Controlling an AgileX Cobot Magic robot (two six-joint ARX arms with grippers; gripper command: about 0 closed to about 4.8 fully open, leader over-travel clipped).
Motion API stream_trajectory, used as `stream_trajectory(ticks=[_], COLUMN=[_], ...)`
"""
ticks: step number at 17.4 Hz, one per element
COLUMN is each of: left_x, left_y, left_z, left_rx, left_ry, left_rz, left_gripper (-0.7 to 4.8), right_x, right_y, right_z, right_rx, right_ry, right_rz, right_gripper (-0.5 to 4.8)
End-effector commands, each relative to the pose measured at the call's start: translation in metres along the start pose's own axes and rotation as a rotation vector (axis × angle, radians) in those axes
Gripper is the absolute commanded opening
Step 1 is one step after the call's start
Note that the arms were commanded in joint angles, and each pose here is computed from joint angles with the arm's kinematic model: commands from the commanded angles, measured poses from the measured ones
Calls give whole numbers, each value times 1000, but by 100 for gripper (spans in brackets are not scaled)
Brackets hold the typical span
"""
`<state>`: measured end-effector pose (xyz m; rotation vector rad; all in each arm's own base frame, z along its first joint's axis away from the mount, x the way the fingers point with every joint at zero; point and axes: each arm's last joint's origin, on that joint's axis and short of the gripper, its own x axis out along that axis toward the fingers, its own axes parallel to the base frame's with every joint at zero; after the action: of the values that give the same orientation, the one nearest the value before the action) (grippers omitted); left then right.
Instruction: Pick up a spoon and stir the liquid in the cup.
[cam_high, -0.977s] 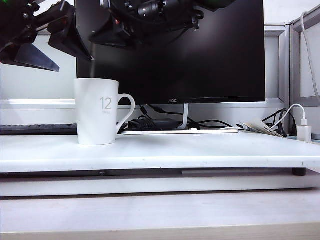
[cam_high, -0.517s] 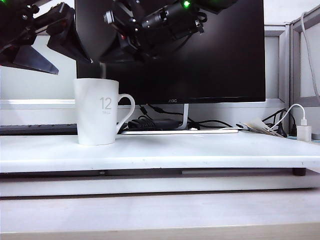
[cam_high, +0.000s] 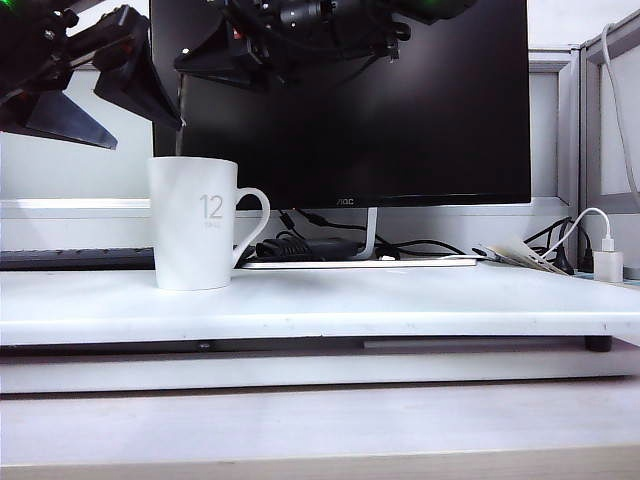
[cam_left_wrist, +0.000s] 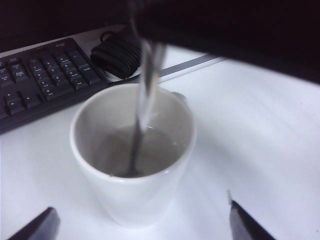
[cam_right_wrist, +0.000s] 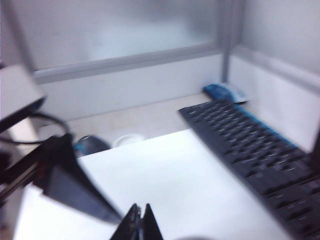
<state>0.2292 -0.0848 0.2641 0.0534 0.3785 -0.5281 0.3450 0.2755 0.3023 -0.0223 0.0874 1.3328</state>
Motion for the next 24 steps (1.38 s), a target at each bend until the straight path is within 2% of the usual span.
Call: stream_trajectory(ticks=[1, 3, 5, 6, 9, 11, 13, 15, 17, 19, 22, 24], left_x=[-1, -1, -1, -1, -1, -1, -1, -1, -1, -1, -1, -1], left_y=[0, 0, 0, 0, 0, 0, 0, 0, 0, 0, 0, 0], left_z=[2, 2, 2, 2, 2, 2, 2, 2, 2, 2, 2, 2], left_rx=[3, 3, 3, 3, 3, 3, 3, 3, 3, 3, 3, 3], left_ry=[-13, -13, -13, -13, -13, -13, -14, -13, -13, -13, -14, -14], left_rz=[1, 1, 1, 1, 1, 1, 1, 1, 1, 1, 1, 1], left_gripper=[479, 479, 479, 479, 479, 479, 479, 479, 479, 479, 479, 479], right_x=[-2, -3, -4, -4, -3, -1, -1, 0, 0, -2, -4, -3], right_y=[1, 0, -3, -5, -7, -5, -1, 1, 2, 1, -4, -6], right_z=[-6, -12, -14, -12, -4, 4, 5, 4, -4, -11, -20, -14], right_rx=[72, 105, 86, 65, 10, -32, -44, -31, 25, 64, -4, -35], right_ry=[80, 128, 157, 144, 70, 6, -15, -6, 60, 125, 225, 181], right_rz=[8, -19, -117, -190, -234, -201, -90, -12, 6, -32, -231, -253], right_gripper=[-1, -2, -2, -2, -2, -1, -1, -1, -2, -1, -1, -1])
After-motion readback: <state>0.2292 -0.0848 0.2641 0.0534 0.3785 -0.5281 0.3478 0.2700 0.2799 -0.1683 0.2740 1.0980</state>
